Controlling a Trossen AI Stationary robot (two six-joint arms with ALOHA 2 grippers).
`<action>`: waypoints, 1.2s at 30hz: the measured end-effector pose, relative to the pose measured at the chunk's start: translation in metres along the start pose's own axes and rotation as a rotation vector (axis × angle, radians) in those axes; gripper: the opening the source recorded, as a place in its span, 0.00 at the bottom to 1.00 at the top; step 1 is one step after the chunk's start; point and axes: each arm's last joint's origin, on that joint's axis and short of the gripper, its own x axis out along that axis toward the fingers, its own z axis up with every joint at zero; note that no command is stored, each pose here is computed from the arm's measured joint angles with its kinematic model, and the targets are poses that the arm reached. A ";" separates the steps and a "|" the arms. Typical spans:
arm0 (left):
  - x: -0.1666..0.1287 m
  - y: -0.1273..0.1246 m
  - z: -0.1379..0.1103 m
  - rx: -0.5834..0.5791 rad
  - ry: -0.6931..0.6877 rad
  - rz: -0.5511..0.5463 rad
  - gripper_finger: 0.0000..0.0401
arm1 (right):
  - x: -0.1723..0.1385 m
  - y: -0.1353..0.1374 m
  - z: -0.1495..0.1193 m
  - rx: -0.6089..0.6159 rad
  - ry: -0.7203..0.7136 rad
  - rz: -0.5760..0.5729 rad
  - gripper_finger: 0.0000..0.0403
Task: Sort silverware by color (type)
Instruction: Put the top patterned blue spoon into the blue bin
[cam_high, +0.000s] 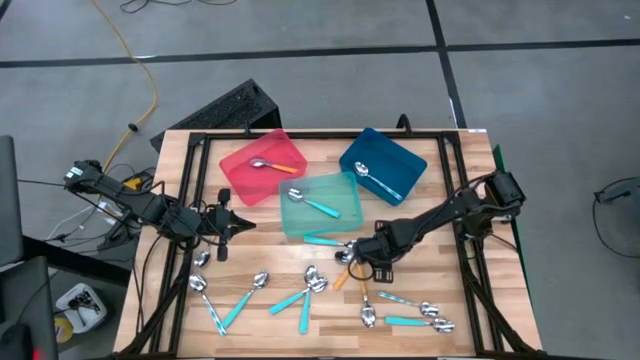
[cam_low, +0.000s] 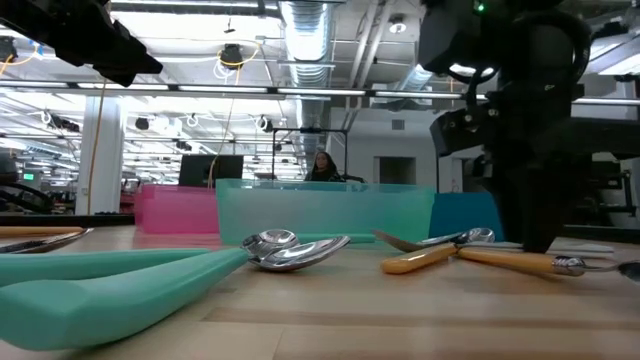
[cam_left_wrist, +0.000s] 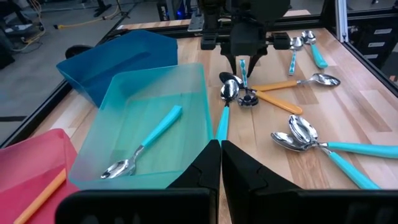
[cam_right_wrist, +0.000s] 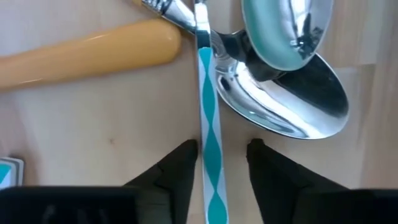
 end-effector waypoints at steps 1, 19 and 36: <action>0.000 0.000 0.000 0.000 0.000 0.000 0.00 | 0.000 0.000 0.000 -0.002 -0.001 -0.001 0.38; 0.000 0.000 0.000 0.001 0.000 0.000 0.00 | -0.009 0.011 -0.005 0.002 -0.034 0.001 0.15; 0.000 0.000 0.000 0.001 0.000 0.000 0.00 | -0.086 0.000 0.005 0.052 -0.278 0.020 0.15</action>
